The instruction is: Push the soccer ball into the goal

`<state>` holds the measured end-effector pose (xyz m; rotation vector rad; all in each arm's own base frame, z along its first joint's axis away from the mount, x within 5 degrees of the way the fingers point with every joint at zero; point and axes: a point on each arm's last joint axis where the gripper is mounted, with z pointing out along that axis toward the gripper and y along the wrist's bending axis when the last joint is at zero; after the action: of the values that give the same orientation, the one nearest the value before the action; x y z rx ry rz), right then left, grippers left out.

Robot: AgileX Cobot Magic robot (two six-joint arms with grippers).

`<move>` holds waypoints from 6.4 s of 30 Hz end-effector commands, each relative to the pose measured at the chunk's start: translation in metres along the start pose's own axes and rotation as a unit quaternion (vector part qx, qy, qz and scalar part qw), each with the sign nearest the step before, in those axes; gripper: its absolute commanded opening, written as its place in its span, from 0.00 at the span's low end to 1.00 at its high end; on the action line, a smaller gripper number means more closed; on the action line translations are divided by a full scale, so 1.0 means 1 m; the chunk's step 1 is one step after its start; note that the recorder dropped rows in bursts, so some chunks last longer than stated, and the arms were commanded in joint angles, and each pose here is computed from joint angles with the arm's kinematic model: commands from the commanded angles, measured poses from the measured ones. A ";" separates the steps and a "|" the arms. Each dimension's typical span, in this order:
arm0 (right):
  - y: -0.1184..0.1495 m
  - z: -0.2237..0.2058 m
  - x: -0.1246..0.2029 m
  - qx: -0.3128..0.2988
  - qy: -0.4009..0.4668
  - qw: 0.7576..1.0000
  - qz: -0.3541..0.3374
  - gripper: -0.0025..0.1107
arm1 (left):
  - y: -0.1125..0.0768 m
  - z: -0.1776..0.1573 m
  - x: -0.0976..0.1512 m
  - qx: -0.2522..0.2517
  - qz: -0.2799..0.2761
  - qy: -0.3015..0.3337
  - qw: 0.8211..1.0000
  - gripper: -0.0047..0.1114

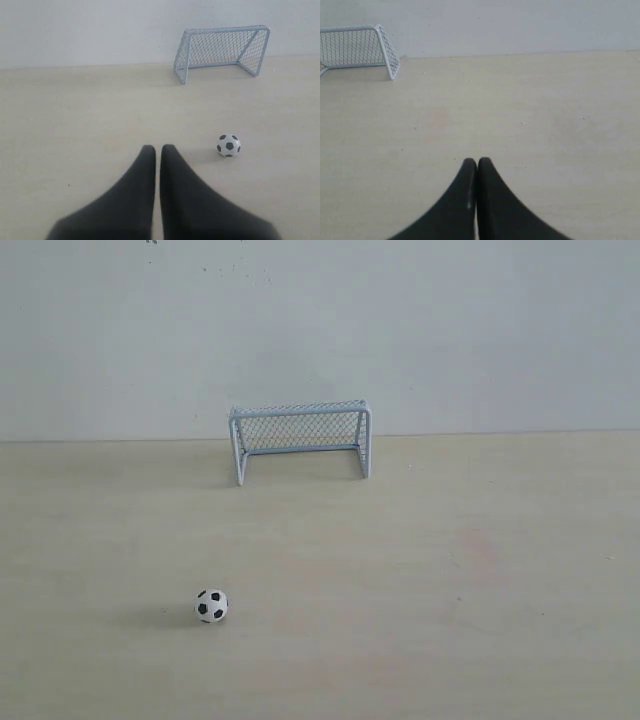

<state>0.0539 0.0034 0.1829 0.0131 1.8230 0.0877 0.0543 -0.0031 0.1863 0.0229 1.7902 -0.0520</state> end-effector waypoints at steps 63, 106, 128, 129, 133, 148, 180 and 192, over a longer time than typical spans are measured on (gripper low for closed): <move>0.000 0.000 -0.001 0.000 -0.005 1.000 -0.002 0.02 | 0.006 0.068 -0.167 -0.040 0.185 0.027 0.982 0.08; 0.000 0.000 -0.001 0.000 -0.005 1.000 -0.002 0.02 | -0.068 0.226 -0.029 0.448 0.704 0.314 0.453 0.08; 0.000 0.000 -0.001 0.000 -0.005 1.000 -0.002 0.02 | -0.077 0.259 -0.017 0.462 0.686 0.325 0.458 0.08; 0.000 0.000 -0.001 0.000 -0.005 1.000 -0.002 0.02 | -0.078 0.259 -0.017 0.463 0.685 0.324 0.459 0.08; 0.000 0.000 -0.001 0.000 -0.005 1.000 -0.002 0.02 | -0.082 0.259 -0.017 0.470 0.677 0.311 0.473 0.08; 0.000 0.000 -0.001 0.000 -0.005 1.000 -0.002 0.02 | -0.089 0.272 -0.013 0.471 0.665 0.293 0.500 0.08; 0.000 0.000 -0.001 0.000 -0.005 1.000 -0.001 0.02 | -0.092 0.290 -0.012 0.486 0.653 0.319 0.485 0.08; 0.000 0.000 -0.001 0.000 -0.005 1.000 -0.001 0.02 | -0.108 0.327 -0.142 0.148 0.620 -0.004 0.770 0.08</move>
<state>0.0539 0.0034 0.1829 0.0131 1.8230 0.0877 0.4049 -0.1247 0.2214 1.5377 1.4808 0.6057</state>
